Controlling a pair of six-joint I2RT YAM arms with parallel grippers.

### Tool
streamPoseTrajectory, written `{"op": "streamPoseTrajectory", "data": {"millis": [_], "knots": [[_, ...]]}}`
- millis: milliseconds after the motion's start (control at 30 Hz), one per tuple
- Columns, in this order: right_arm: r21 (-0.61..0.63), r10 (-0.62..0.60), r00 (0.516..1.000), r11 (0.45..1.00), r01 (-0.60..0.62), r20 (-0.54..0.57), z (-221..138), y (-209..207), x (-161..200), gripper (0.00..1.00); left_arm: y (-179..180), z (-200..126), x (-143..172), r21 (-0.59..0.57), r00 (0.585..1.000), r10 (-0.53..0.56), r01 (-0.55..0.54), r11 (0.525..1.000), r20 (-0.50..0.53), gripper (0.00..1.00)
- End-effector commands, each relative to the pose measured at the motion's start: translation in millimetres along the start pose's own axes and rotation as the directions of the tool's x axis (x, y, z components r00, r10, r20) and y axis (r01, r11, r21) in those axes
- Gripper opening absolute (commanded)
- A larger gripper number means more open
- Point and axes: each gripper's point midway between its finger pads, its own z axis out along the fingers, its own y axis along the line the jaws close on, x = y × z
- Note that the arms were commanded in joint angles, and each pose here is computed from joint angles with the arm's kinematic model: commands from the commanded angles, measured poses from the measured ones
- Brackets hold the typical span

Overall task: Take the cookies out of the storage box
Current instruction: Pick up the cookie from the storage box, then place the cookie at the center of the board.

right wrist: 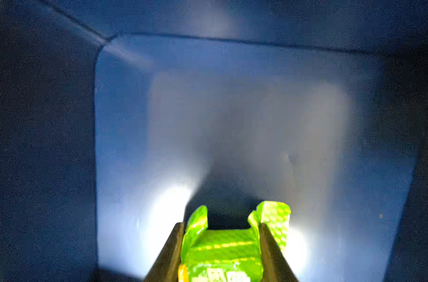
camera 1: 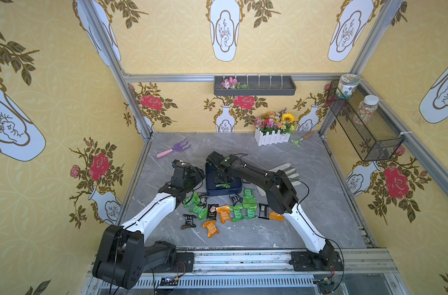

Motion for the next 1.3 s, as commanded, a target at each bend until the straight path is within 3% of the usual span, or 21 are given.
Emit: {"op": "streamPoseTrajectory", "data": {"millis": [0, 233, 500, 733, 1000, 1133, 1267], "knots": [[-0.013, 0.011, 0.999, 1.0, -0.01, 0.051, -30.4, 1.4, -14.3, 0.25, 2.9, 1.1, 2.4, -0.01, 1.0, -0.011, 0.011, 1.0, -0.009, 0.68], [-0.028, 0.049, 0.987, 0.999, -0.045, 0.154, -91.3, -9.1, -25.5, 0.24, 1.9, 2.1, 3.8, -0.005, 1.0, -0.015, 0.015, 1.0, -0.018, 0.68], [0.087, 0.181, 0.975, 0.977, -0.193, 0.132, -114.1, -92.7, 25.2, 0.24, 4.6, 10.1, 11.4, -0.017, 0.998, -0.014, 0.013, 1.0, -0.061, 0.68], [0.132, 0.263, 0.963, 0.954, -0.268, 0.053, -92.4, -141.0, 74.6, 0.24, 5.9, 12.6, 13.5, -0.028, 0.997, -0.001, -0.001, 1.0, -0.076, 0.68], [0.145, 0.278, 0.96, 0.95, -0.275, -0.002, -71.3, -156.0, 104.2, 0.26, 6.0, 8.7, 14.6, -0.021, 0.997, -0.003, 0.001, 1.0, -0.076, 0.68], [0.152, 0.282, 0.959, 0.949, -0.275, -0.023, -55.7, -158.1, 110.3, 0.33, 9.1, 12.0, 18.5, -0.029, 0.996, -0.004, 0.001, 1.0, -0.091, 0.68], [0.175, 0.279, 0.96, 0.947, -0.269, -0.037, -49.4, -161.4, 116.2, 0.49, 13.4, 15.6, 21.7, -0.046, 0.994, 0.004, -0.009, 0.999, -0.106, 0.69]]}}
